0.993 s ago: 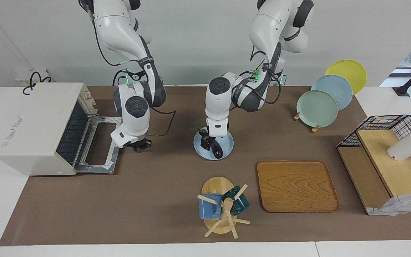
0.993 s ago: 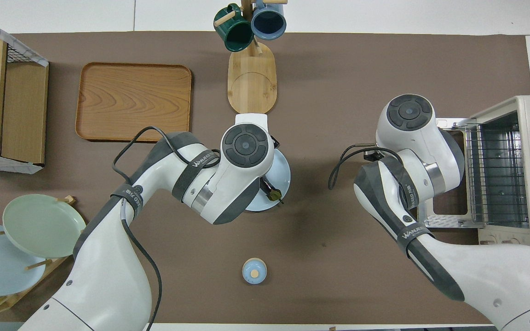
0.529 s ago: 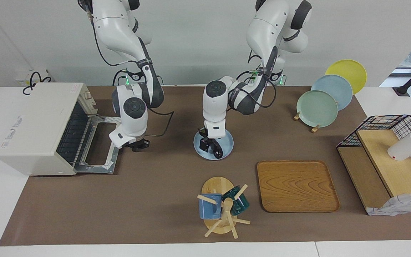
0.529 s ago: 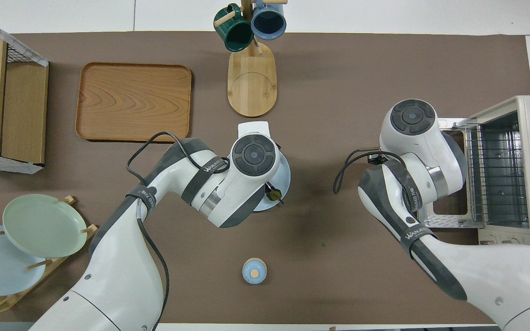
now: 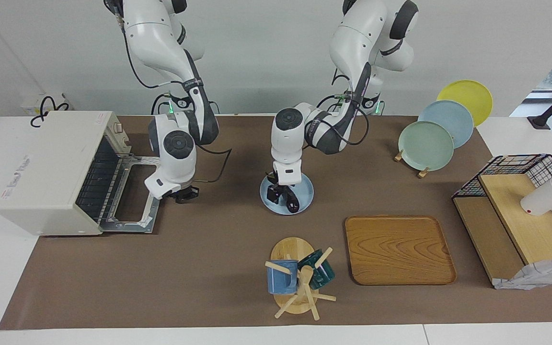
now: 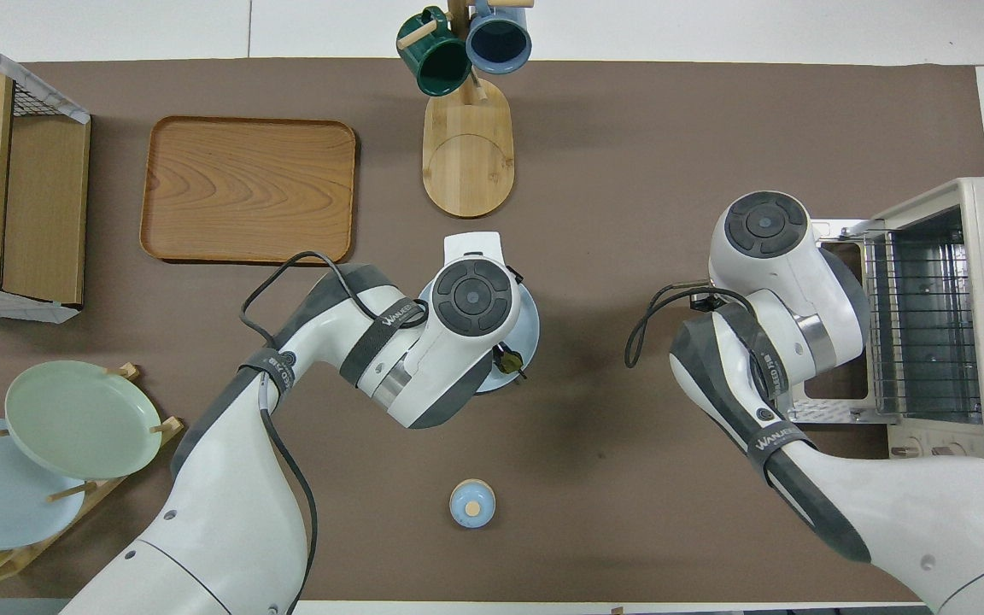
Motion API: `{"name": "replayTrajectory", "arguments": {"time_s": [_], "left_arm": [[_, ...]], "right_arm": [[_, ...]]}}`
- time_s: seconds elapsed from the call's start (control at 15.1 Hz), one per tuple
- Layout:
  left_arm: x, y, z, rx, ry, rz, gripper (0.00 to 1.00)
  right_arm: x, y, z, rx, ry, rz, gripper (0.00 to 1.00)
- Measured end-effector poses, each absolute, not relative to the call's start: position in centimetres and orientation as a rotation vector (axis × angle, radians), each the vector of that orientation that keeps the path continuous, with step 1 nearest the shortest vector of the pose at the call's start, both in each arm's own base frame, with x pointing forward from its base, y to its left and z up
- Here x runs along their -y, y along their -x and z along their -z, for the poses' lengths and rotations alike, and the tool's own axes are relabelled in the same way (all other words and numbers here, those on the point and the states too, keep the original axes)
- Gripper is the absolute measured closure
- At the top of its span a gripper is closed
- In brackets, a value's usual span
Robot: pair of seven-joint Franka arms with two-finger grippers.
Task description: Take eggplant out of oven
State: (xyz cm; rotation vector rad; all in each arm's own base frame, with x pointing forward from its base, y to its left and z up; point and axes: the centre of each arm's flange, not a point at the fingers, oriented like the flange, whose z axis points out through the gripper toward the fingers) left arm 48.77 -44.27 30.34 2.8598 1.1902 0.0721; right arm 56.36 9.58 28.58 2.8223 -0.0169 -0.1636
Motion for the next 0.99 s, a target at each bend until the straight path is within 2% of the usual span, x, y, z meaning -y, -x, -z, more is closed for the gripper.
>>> {"name": "replayTrajectory", "arguments": {"time_s": [0.13,0.26,0.4,0.46,0.73,0.99], "left_arm": [[44.1,-48.9,-30.3,-1.191,-2.861,-0.08,0.28],[43.9,-49.2,-30.3,-1.188,-2.866,-0.097,0.33],[43.7,-49.3,-30.3,-1.19,-2.867,-0.104,0.56],[43.6,-49.4,-30.3,-1.19,-2.867,-0.106,0.65],[43.2,-50.0,-31.0,-1.178,-2.867,-0.14,0.67],[37.9,-54.3,-37.0,-1.085,-2.878,-0.213,0.67]], "right_arm": [[-9.3,-56.0,-28.3,0.001,-2.806,0.17,0.99],[-9.0,-55.8,-28.3,-0.012,-2.792,0.168,0.99],[-8.8,-55.6,-28.1,-0.029,-2.776,0.168,0.99],[-8.7,-55.5,-28.1,-0.037,-2.768,0.167,0.99],[-8.4,-55.4,-28.1,-0.088,-2.738,0.16,0.99],[-7.7,-55.4,-28.3,-0.124,-2.737,0.171,0.99]]}}
